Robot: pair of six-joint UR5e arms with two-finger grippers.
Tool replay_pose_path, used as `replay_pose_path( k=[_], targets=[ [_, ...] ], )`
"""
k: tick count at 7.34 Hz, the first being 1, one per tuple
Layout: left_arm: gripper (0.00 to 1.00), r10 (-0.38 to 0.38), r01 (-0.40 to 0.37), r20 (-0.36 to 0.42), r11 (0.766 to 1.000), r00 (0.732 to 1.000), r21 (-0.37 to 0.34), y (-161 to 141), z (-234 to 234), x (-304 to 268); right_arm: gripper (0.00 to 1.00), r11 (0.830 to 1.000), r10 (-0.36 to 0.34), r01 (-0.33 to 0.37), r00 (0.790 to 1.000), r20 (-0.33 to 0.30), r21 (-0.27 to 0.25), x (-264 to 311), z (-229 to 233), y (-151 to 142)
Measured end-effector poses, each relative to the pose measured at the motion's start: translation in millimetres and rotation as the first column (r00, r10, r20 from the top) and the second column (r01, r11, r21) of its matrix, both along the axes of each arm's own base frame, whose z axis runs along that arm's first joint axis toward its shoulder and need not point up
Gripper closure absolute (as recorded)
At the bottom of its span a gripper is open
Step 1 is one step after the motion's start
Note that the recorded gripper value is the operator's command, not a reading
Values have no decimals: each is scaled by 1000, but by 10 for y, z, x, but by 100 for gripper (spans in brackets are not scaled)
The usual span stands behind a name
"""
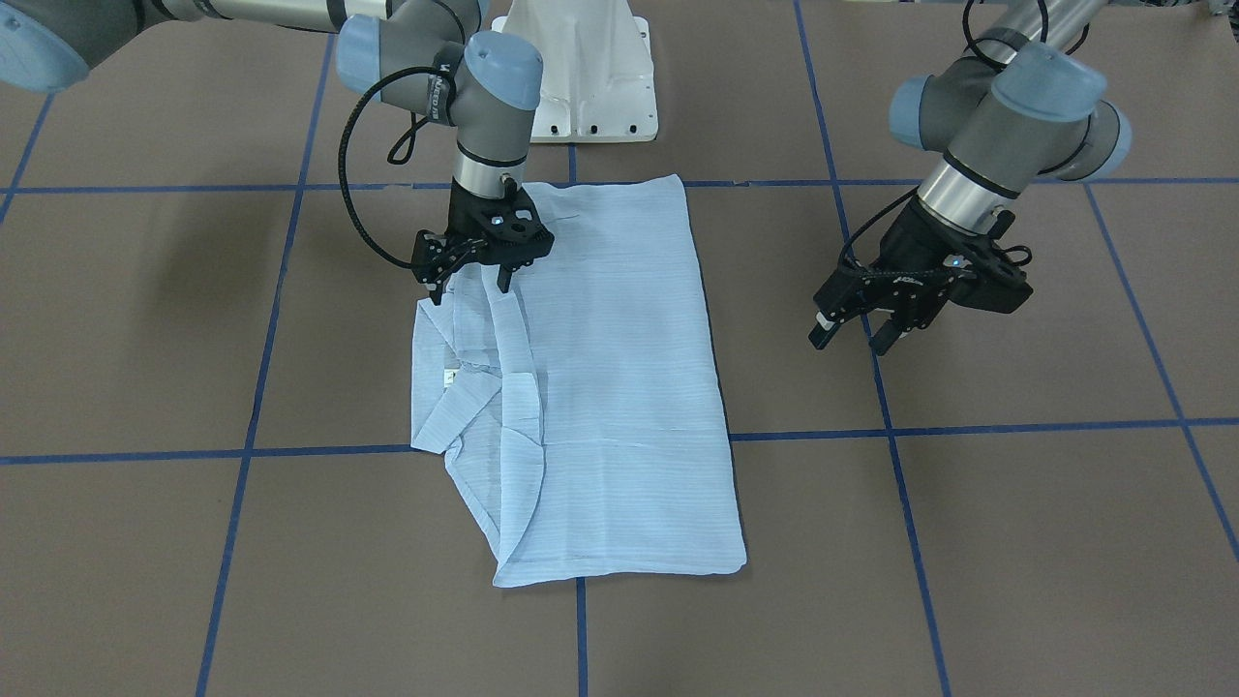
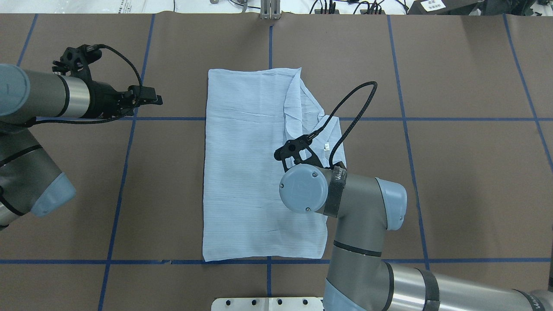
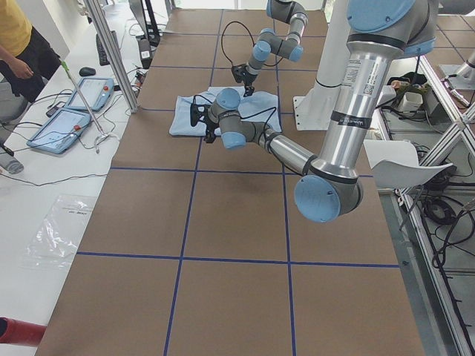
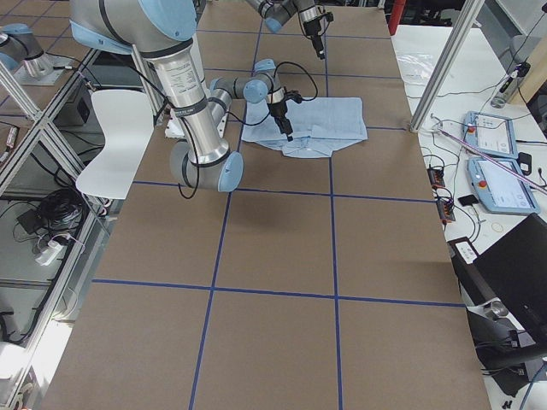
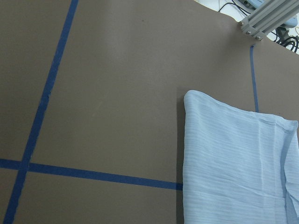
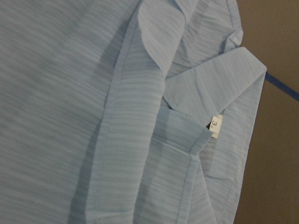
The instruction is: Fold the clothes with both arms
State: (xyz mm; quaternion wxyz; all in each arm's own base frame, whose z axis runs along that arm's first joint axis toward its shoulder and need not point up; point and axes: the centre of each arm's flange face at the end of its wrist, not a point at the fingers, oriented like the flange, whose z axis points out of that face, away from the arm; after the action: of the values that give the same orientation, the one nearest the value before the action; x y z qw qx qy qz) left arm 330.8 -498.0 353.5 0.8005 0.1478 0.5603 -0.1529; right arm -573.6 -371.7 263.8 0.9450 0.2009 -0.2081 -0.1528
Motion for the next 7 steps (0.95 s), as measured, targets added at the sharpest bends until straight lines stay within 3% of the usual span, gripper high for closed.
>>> replay_pose_path(
  k=[4,7],
  targets=[
    [0,0,0,-1,1000,1000,0,2,-4,2,0,999,-49,49,999,10,-13,316,41,-117],
    [0,0,0,-2,1000,1000,0,7,-6,-3,0,999,-34,36,997,64,-32,151,-180,68]
  ],
)
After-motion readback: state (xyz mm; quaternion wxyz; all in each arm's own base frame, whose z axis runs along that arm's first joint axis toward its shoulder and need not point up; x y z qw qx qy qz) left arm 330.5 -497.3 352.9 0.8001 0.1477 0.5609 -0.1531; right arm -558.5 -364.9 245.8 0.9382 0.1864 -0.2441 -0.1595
